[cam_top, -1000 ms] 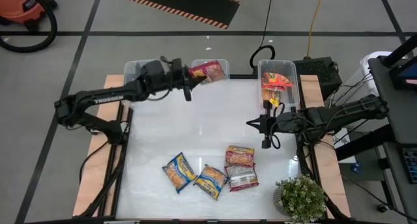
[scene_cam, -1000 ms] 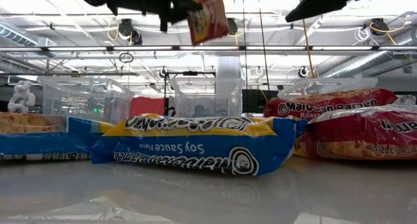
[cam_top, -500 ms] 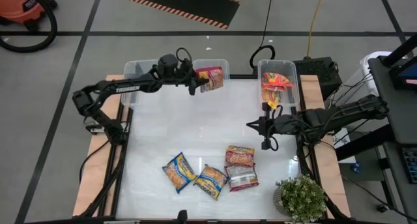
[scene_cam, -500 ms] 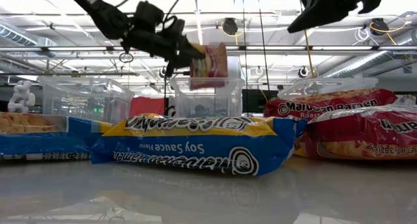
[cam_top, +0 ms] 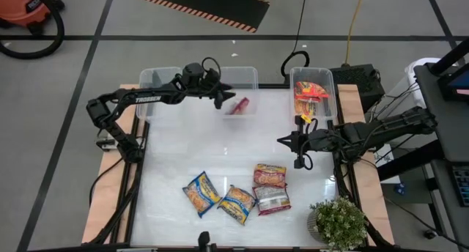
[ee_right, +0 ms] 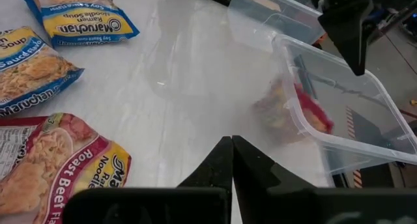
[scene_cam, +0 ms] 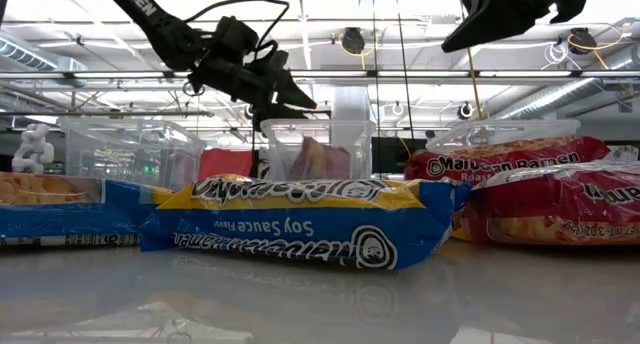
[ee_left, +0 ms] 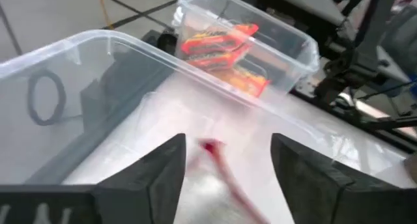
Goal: Sort Maruchan noodles
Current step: Put the top red noodle pack into the middle transparent bin
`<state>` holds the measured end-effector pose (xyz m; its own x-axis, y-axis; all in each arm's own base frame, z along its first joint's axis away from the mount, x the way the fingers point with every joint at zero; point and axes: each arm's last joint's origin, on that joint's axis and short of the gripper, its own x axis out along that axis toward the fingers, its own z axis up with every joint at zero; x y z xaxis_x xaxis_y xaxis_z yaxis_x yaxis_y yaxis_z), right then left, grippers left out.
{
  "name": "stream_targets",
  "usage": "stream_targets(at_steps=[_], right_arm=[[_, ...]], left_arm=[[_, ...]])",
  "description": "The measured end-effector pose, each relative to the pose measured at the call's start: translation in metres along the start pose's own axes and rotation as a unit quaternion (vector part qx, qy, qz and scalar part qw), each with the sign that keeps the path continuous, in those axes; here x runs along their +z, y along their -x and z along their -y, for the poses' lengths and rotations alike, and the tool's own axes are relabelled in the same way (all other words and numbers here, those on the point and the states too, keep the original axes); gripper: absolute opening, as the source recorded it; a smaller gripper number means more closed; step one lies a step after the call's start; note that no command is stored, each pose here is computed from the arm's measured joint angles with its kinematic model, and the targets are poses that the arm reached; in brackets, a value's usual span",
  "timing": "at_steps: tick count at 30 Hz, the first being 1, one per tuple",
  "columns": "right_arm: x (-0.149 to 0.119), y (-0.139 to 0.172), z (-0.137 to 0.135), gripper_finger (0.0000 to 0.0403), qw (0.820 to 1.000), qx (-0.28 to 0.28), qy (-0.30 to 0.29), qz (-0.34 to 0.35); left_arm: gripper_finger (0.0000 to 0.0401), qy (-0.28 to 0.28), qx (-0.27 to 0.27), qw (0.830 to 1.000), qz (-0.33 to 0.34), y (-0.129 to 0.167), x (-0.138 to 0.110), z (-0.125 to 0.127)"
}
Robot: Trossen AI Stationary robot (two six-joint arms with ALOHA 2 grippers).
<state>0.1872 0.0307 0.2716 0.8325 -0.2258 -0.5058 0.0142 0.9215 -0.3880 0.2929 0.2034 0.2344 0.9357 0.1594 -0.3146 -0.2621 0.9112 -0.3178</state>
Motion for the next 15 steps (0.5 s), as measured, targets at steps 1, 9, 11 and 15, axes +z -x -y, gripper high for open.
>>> stream_targets(at_steps=[1,9,11,15], right_arm=[[0.0,0.0,0.0,0.0,1.0,0.0,0.0,0.0],[0.0,0.0,0.0,0.0,1.0,0.0,0.0,0.0],[0.0,0.0,0.0,0.0,1.0,0.0,0.0,0.0],[0.0,0.0,0.0,0.0,1.0,0.0,-0.002,0.0]], left_arm=[[0.0233,-0.003,0.007,1.0,0.002,0.0,0.0,0.0],[0.0243,-0.025,0.02,0.999,0.005,-0.001,0.0,0.001],[0.0243,-0.028,0.015,0.999,0.005,-0.002,0.0,0.005],[0.0243,-0.046,0.0,0.999,0.012,0.001,0.005,0.019]])
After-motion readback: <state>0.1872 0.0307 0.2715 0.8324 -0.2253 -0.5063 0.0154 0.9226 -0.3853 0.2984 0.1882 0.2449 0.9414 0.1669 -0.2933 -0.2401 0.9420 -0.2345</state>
